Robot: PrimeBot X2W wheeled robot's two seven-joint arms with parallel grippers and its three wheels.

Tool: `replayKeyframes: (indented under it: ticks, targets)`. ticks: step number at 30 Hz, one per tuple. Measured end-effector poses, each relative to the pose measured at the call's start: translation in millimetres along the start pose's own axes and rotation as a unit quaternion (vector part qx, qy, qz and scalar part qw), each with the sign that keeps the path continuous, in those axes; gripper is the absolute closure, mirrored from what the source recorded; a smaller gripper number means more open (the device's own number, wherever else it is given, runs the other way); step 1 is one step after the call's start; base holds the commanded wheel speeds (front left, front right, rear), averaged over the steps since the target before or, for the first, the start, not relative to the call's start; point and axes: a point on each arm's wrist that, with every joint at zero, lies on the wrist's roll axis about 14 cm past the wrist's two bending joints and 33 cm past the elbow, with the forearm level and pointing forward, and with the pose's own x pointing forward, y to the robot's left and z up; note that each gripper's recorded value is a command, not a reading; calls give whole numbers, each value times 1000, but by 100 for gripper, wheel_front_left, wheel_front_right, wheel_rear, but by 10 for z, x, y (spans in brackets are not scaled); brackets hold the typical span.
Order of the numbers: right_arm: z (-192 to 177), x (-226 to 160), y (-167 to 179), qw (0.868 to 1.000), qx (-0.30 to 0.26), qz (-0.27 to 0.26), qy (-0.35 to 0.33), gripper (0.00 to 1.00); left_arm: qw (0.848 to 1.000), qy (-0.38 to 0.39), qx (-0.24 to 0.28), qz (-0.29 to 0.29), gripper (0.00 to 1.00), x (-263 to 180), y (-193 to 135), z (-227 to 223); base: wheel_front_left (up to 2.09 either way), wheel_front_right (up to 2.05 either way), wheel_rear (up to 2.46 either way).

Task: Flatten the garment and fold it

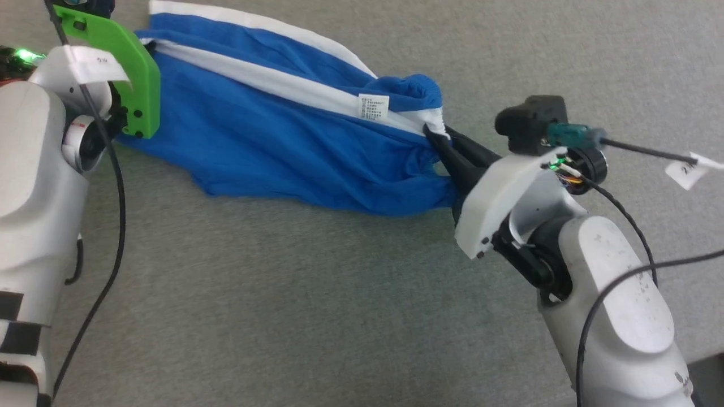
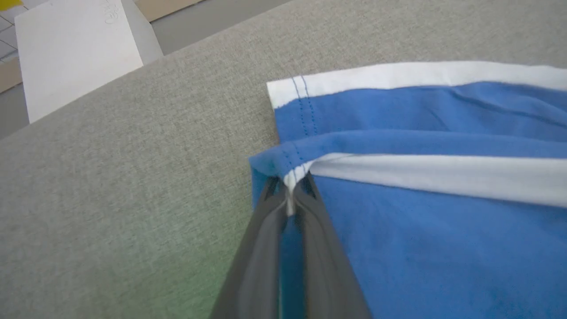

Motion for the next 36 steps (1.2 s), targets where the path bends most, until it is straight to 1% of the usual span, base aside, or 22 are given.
replayKeyframes:
  ticks: [4, 9, 10, 11, 12, 13, 16, 19, 21, 23, 25, 28, 31, 33, 36]
  targets:
    - [-124, 56, -89, 999, 2, -8, 38, 100, 999, 32, 2, -5, 100, 166, 5, -54, 0, 0, 0]
    - [-238, 78, -91, 997, 5, -4, 79, 100, 997, 72, 0, -8, 100, 262, -10, -87, 0, 0, 0]
    - [-246, 76, -84, 997, 6, -3, 83, 100, 997, 75, -2, -8, 55, 256, -11, -85, 0, 0, 0]
    - [-238, 73, -79, 996, 7, -2, 84, 99, 997, 75, -4, -7, 0, 246, -13, -75, 0, 0, 0]
    - [-220, 72, -70, 997, 6, -1, 81, 57, 997, 73, -5, -8, 0, 233, -15, -64, 0, 0, 0]
    - [-192, 68, -65, 997, 6, 0, 76, 0, 998, 68, -8, -7, 0, 214, -22, -41, 0, 0, 0]
    - [-116, 24, -69, 999, 6, -3, 53, 0, 999, 33, -7, -2, 0, 138, -18, 70, 0, 0, 0]
    - [-37, -58, -60, 1000, 9, -7, 19, 0, 1000, -16, 2, -9, 0, 50, -127, 150, 0, 0, 0]
    - [36, -145, -82, 1000, 15, -14, -13, 0, 998, -63, 11, -12, 0, -48, -199, 264, 0, 0, 0]
    - [100, -238, -109, 999, 22, -22, -45, 0, 994, -106, 9, -13, 0, -153, -259, 363, 0, 0, 0]
    - [205, -362, -120, 995, 27, -29, -91, 0, 987, -162, 2, -10, 0, -296, -320, 485, 0, 0, 0]
    - [337, -540, -99, 987, 30, -34, -154, 0, 974, -227, -12, -2, 0, -504, -381, 579, 0, 0, 0]
    - [356, -729, -122, 979, 34, -46, -196, 0, 961, -274, -27, 15, 0, -702, -400, 595, 0, 0, 0]
    - [315, -841, -154, 975, 36, -57, -210, 0, 953, -300, -44, 25, 0, -823, -405, 596, 0, 0, 0]
    - [289, -1025, -246, 967, 41, -79, -238, 0, 936, -343, -66, 44, 0, -1020, -404, 610, 0, 0, 0]
